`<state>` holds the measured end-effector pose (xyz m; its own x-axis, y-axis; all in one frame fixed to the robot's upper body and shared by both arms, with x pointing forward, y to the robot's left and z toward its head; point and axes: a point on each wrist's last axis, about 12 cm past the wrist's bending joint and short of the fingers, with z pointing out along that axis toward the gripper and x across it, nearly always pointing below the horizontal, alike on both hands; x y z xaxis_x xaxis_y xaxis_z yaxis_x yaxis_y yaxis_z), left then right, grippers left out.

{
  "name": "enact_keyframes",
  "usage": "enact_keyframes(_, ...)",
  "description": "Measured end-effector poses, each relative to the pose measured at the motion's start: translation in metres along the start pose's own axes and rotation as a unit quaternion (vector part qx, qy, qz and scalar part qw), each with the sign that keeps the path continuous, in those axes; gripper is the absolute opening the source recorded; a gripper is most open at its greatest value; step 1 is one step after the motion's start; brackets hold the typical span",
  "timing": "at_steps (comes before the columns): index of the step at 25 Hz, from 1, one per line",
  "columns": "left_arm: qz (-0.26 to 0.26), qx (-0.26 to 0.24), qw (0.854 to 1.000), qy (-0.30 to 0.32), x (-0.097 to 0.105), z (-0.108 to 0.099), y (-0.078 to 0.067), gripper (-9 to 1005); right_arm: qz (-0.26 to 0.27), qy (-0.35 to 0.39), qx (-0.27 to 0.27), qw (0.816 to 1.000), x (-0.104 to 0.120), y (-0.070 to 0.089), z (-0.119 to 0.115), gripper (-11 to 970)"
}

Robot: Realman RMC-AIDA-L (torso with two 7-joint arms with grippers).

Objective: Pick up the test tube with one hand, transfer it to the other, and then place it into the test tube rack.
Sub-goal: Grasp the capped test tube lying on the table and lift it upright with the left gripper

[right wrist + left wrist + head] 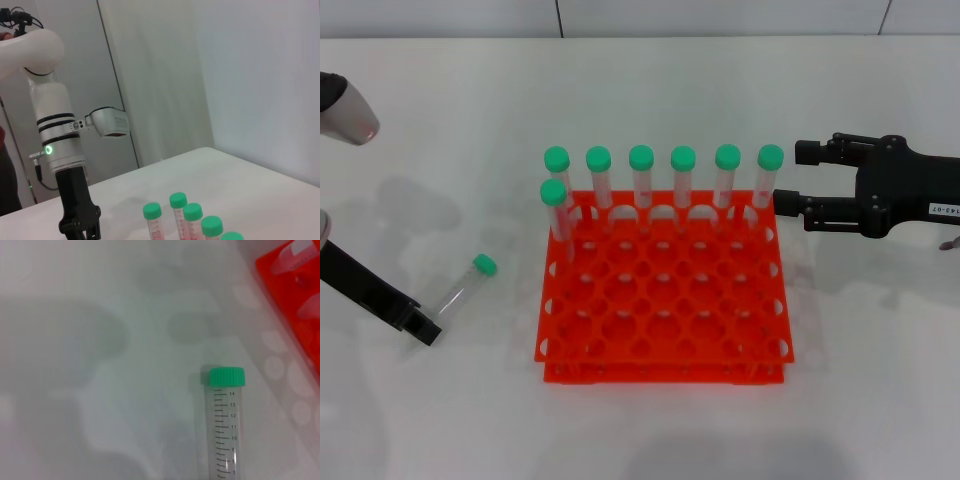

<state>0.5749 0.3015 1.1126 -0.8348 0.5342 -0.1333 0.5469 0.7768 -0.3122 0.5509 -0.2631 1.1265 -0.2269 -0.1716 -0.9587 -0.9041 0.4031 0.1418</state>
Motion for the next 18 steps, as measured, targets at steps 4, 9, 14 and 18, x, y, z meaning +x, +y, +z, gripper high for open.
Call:
enact_keyframes(4, 0.0, 0.0, 1.0, -0.005, -0.001, -0.001, 0.0, 200, 0.0, 0.0, 0.0, 1.0, 0.0, 0.0, 0.0, 771)
enact_keyframes(9, 0.0, 0.003, 1.0, -0.016, -0.002, -0.004, 0.001, 203, 0.0, 0.0, 0.001, 1.0, 0.0, 0.0, 0.0, 770)
enact_keyframes(14, -0.009, 0.01, 0.999, -0.046, -0.001, -0.01, 0.005, 205, 0.0, 0.001, 0.001, 1.0, 0.0, -0.001, -0.001, 770)
enact_keyframes(18, -0.023, 0.016, 0.996, -0.088, 0.003, -0.019, 0.012, 207, 0.001, 0.001, 0.002, 1.0, 0.001, -0.001, -0.001, 770)
